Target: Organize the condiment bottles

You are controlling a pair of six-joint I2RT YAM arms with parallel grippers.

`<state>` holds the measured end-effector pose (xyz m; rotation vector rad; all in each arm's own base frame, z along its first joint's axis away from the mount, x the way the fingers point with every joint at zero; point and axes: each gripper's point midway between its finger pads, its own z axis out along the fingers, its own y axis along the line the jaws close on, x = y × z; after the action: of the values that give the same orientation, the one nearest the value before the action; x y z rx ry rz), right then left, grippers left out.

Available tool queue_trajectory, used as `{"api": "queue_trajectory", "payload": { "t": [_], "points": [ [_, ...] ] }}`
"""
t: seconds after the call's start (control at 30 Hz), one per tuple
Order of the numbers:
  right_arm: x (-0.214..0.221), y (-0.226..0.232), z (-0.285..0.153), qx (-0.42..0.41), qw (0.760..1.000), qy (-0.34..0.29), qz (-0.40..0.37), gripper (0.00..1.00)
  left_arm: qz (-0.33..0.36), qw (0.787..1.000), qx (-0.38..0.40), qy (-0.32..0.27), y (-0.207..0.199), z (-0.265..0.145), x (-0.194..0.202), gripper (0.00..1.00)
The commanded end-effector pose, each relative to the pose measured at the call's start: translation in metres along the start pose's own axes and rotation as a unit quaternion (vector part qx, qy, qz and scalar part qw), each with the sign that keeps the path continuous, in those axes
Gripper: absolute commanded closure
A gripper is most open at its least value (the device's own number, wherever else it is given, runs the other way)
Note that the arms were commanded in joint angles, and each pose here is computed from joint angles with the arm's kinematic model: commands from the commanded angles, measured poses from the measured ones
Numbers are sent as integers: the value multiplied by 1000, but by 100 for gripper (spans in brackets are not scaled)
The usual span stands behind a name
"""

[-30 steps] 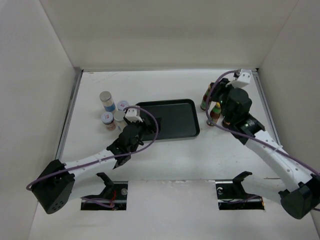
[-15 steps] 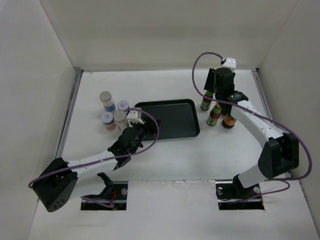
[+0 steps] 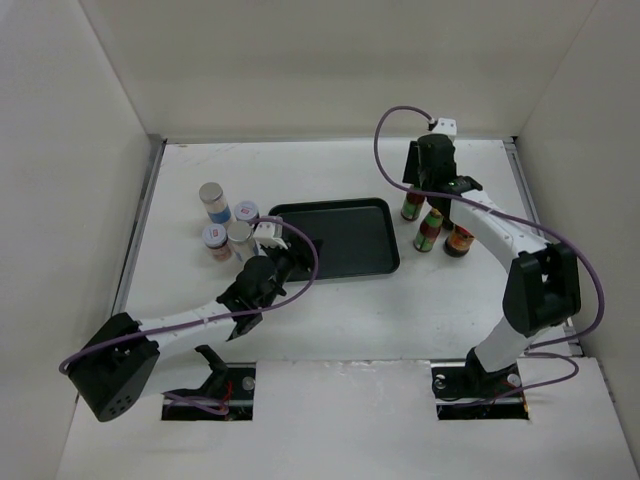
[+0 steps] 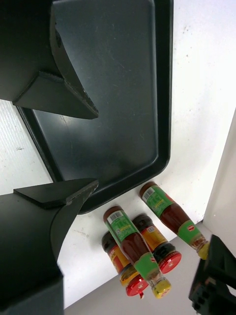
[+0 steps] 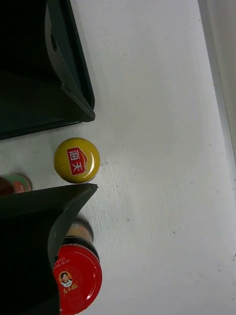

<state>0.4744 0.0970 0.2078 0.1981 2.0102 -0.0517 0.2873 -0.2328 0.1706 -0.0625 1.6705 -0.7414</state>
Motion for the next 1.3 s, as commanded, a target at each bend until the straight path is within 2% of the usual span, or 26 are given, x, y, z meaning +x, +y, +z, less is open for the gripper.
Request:
{"api": "queue_trajectory", "payload": {
  "t": [0.0, 0.13, 0.23, 0.37, 0.53, 0.67, 0.8, 1.27],
  "points": [
    [-16, 6, 1, -5, 1000, -14, 10, 40, -21, 999, 19, -32, -7, -3, -17, 50],
    [-11, 5, 3, -1, 1000, -12, 17, 49, -22, 999, 12, -30, -3, -1, -15, 50],
    [-13, 4, 3, 3, 1000, -15, 19, 64, -26, 999, 16, -31, -4, -2, -16, 50],
    [-41, -2, -10, 10, 998, -59, 27, 77, -26, 999, 11, -29, 0, -1, -15, 50],
    [-103, -5, -56, -3, 987, -153, 40, 79, -29, 999, 9, -37, 1, -3, -19, 50],
    [-123, 11, -81, -34, 982, -180, 39, 78, -35, 999, 8, -40, 4, -2, -20, 50],
    [-117, 41, -94, -71, 981, -177, 29, 78, -36, 999, 6, -41, 6, -2, -19, 50],
    [-76, 143, -93, -188, 970, -152, 26, 80, -39, 998, -2, -44, 12, -2, -20, 50]
  ]
}}
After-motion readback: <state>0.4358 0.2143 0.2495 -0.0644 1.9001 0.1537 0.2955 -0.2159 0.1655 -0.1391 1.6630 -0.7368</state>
